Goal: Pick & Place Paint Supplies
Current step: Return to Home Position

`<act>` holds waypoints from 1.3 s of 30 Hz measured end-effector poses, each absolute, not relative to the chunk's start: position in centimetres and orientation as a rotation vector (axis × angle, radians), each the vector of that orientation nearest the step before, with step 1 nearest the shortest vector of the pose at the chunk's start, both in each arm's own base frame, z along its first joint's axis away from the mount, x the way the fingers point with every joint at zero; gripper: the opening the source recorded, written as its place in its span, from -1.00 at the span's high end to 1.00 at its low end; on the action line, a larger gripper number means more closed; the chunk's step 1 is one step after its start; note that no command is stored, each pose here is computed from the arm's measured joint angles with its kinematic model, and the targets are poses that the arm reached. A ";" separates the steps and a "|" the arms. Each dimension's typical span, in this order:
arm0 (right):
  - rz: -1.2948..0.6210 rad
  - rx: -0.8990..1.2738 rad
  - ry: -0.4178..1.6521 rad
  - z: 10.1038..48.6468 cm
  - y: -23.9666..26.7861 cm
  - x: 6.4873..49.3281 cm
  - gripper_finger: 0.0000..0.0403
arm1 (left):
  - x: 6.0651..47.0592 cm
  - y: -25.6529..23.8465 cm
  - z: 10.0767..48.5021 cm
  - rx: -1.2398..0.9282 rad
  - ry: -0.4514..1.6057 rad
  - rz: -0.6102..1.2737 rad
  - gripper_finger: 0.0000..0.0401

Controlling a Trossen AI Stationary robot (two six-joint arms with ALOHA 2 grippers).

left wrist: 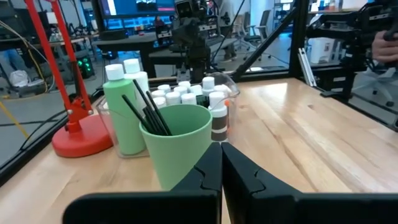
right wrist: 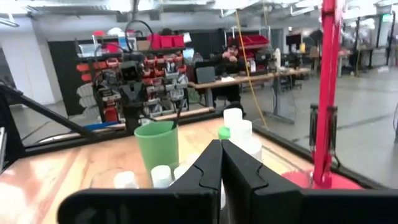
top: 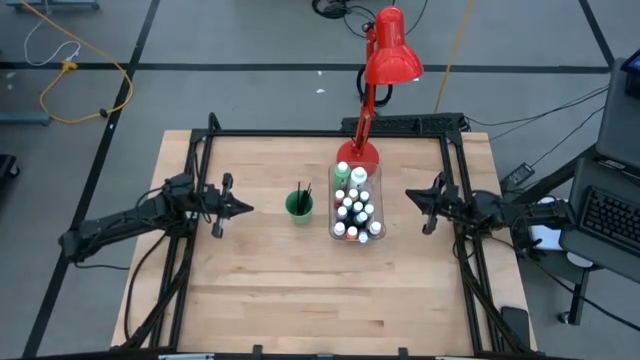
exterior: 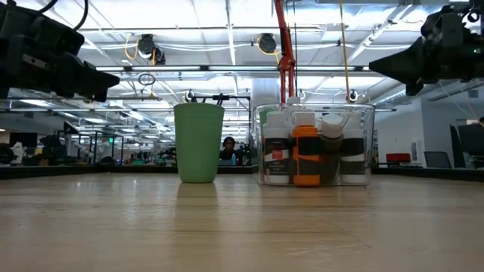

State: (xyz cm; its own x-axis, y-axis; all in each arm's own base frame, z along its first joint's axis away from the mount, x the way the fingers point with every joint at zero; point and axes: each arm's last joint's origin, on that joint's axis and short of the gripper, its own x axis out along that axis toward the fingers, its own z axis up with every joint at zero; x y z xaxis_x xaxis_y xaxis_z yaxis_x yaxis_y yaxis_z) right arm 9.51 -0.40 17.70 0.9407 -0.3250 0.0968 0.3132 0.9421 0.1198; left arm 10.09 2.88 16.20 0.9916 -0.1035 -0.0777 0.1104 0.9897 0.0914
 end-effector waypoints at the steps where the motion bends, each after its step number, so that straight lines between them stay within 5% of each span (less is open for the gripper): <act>1: -0.318 0.094 -0.126 17.8 -0.4 9.5 1.00 | 10.1 2.9 16.2 0.090 0.071 -0.112 1.00; 39: -0.199 0.083 -0.193 18.5 -0.1 9.5 1.00 | 10.1 3.6 16.0 0.001 0.100 0.032 0.92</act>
